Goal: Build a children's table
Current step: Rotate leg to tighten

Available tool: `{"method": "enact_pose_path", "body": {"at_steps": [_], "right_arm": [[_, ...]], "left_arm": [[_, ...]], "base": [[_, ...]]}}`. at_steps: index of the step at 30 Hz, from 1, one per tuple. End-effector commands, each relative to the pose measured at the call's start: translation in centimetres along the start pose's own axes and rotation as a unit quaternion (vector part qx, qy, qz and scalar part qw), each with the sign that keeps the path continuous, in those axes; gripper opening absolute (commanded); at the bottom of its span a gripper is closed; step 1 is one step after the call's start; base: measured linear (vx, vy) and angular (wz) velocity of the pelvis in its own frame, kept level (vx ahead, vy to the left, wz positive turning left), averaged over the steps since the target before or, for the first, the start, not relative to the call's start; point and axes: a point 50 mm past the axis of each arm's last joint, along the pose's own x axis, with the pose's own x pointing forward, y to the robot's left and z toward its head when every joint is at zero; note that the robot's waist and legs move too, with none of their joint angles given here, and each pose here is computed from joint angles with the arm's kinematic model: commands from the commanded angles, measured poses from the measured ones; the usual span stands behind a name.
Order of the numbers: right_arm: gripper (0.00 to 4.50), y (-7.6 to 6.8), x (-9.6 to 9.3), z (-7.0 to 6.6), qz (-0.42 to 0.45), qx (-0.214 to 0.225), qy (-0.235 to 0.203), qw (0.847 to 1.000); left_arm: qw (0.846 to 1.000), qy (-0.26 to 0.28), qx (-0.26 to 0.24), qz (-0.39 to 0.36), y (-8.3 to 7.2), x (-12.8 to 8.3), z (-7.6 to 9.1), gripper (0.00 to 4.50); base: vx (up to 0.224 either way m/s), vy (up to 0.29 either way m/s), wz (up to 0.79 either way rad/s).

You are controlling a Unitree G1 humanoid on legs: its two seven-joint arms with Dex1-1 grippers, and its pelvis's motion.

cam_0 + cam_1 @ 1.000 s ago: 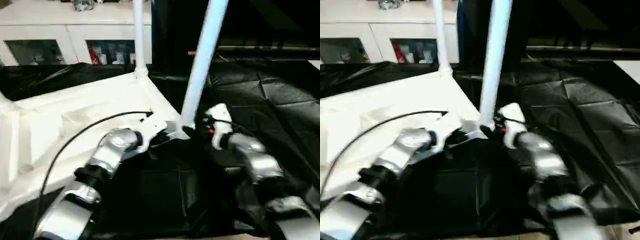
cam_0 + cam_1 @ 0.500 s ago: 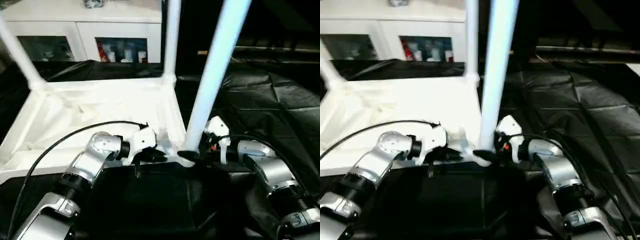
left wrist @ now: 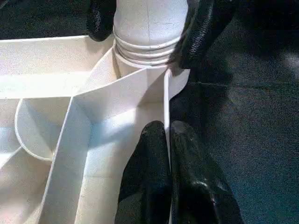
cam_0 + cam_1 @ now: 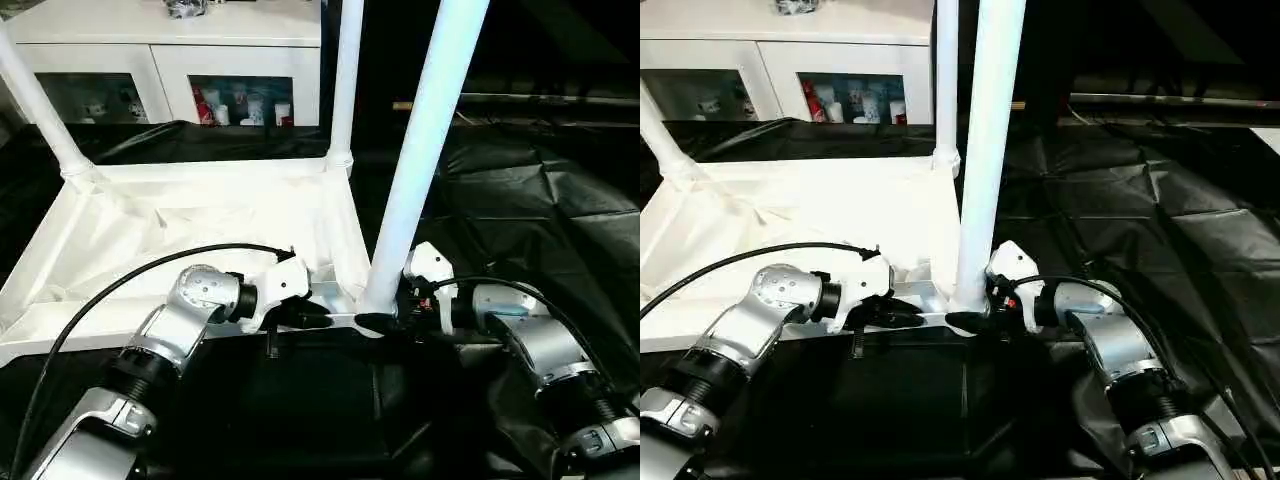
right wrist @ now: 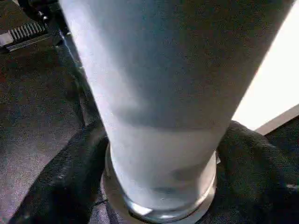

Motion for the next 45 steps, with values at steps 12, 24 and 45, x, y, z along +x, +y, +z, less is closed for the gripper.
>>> {"method": "enact_pose_path", "body": {"at_steps": [12, 24, 45], "right_arm": [[2.74, -0.2, 0.5, -0.6, -0.023, 0.033, -0.009, 0.999], [2.72, -3.6, 4.2, -1.8, -0.394, 0.186, 0.004, 0.900], [4.17, -4.7, 3.2, 2.1, -0.296, 0.088, -0.093, 0.947]], "left_arm": [[1.000, -0.011, -0.009, -0.014, -0.6, 0.3, 0.1, 0.00], [0.970, 0.027, -0.089, 0.226, 2.8, 5.0, 1.3, 0.00], [0.972, 0.034, -0.057, 0.224, 3.2, 3.8, 0.4, 0.00]], "base": [[0.000, 0.000, 0.00], [-0.004, 0.000, 0.00], [0.000, 0.000, 0.00]]}}
